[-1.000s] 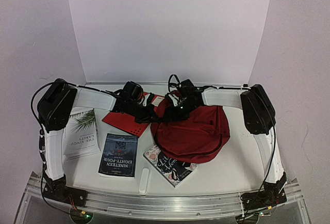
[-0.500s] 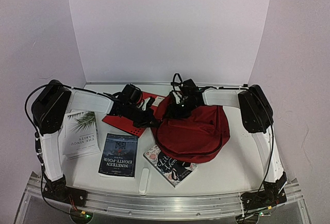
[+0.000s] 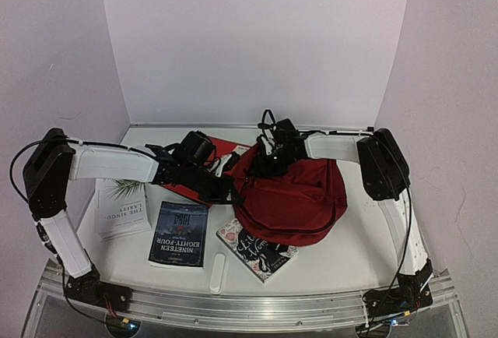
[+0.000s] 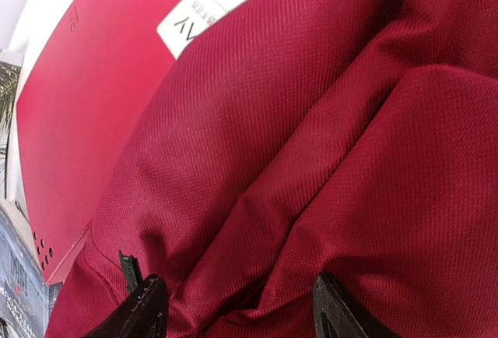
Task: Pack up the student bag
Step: Unzip the student bag at the center of the board.
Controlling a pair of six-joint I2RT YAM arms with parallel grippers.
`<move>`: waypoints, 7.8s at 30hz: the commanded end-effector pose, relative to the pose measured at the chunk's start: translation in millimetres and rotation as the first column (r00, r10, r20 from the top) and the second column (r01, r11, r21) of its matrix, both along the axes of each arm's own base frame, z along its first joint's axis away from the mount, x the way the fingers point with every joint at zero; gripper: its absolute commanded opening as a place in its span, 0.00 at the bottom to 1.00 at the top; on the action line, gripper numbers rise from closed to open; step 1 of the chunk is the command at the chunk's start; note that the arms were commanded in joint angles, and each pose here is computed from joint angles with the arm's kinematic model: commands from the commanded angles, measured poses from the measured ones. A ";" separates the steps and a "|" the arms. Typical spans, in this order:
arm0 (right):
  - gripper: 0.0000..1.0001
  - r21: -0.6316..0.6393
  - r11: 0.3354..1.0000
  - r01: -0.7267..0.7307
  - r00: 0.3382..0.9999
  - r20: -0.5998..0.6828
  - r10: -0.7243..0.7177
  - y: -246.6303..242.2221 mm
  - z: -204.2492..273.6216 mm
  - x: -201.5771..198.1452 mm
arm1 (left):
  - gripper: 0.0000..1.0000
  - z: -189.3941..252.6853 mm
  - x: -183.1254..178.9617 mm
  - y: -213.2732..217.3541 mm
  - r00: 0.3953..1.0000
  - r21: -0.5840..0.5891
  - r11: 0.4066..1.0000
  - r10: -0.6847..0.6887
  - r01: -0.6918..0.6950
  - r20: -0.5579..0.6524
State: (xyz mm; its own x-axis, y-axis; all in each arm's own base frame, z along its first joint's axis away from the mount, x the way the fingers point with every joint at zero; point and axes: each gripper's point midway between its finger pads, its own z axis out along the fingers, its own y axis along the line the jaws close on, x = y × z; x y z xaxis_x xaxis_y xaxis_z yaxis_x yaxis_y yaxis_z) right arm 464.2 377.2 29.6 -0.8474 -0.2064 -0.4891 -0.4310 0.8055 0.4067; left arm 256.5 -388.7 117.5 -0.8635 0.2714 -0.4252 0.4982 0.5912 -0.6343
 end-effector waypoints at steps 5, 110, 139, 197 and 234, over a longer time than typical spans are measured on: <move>0.64 -0.070 0.995 0.077 0.997 0.003 -0.077 -19.3 -29.4 21.8 | 0.00 20.4 -61.3 -7.8 0.984 -0.037 0.986 -0.158 0.161 0.077; 0.00 -0.991 -0.096 -0.092 -0.199 -0.076 0.977 66.7 54.5 -238.4 | 0.83 19.4 49.1 83.2 0.913 -0.224 0.891 0.354 -0.396 -0.205; 0.00 -0.831 0.013 -0.556 0.000 0.016 1.000 18.6 67.8 -280.4 | 0.00 -45.7 84.7 30.3 0.909 -0.078 0.934 0.315 -0.348 -0.273; 0.00 0.026 0.558 -0.829 0.557 0.109 0.823 -5.8 103.2 -275.8 | 0.72 57.7 -22.4 49.9 0.368 0.169 0.969 -0.227 0.183 0.902; 0.00 0.019 0.658 -0.753 0.658 0.025 0.753 -71.1 85.8 -264.0 | 0.00 2.8 20.0 37.6 0.167 0.531 0.841 -0.511 -0.107 0.843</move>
State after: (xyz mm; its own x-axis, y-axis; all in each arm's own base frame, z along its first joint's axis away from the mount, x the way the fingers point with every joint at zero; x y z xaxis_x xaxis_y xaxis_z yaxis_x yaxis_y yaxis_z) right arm 195.5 329.0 104.0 -0.3944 -0.7702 -0.5011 -0.8827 0.1660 0.4396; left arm 247.0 -379.1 87.9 0.3171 0.7642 -0.5616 0.7060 0.2052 0.6779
